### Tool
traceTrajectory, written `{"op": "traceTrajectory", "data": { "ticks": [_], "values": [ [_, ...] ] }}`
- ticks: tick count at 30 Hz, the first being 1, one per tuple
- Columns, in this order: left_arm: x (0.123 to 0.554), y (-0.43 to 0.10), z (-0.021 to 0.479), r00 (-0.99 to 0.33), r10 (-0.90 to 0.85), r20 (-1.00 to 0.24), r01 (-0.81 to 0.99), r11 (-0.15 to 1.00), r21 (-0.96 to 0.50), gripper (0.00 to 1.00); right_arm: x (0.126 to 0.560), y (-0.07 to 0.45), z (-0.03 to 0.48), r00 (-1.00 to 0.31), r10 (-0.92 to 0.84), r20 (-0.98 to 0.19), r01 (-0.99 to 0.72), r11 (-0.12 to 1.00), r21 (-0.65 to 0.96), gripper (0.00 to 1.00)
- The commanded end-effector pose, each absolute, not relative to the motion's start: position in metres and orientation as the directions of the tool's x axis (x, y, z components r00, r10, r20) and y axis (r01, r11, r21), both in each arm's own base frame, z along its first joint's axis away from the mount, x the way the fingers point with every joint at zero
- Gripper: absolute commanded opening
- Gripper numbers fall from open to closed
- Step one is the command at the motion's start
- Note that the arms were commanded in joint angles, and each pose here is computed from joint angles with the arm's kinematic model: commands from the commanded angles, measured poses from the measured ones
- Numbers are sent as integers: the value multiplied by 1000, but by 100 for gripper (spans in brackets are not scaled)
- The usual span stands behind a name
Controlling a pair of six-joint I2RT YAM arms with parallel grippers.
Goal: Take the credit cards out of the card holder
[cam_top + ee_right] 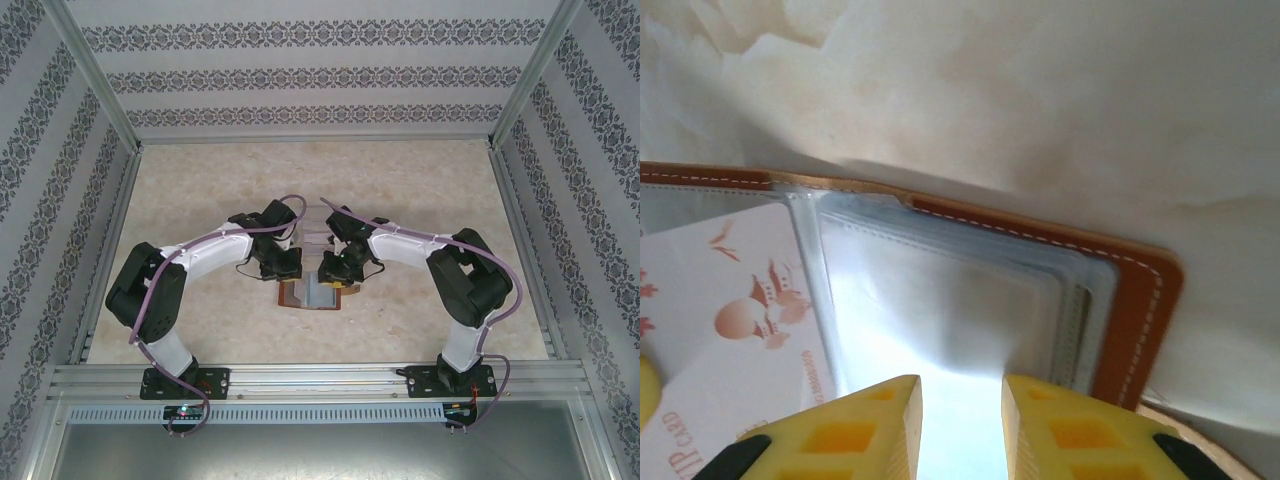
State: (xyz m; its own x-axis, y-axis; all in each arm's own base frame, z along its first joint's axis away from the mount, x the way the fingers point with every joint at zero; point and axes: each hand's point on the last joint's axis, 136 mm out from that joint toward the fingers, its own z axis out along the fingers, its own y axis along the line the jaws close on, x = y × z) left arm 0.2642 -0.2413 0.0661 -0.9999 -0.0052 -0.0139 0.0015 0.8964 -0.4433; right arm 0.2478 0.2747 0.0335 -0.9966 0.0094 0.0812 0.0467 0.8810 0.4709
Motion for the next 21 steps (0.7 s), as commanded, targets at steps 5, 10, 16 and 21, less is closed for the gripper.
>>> {"op": "traceTrajectory", "data": {
  "ticks": [5,10,16,21],
  "values": [
    [266,-233,85,-981,160,-106,188,910,-370,3,256,247,50,-998,50,26,57,888,456,29],
    [270,-226,92,-941,300,-156,334,892,-305,1,258,232,52,-997,71,19,72,891,447,28],
    [272,-239,103,-831,507,-231,557,769,-313,0,261,219,56,-996,89,9,84,894,440,28],
    [282,-252,114,-714,633,-298,700,650,-296,0,263,210,58,-995,100,-1,90,899,429,28]
  ]
}}
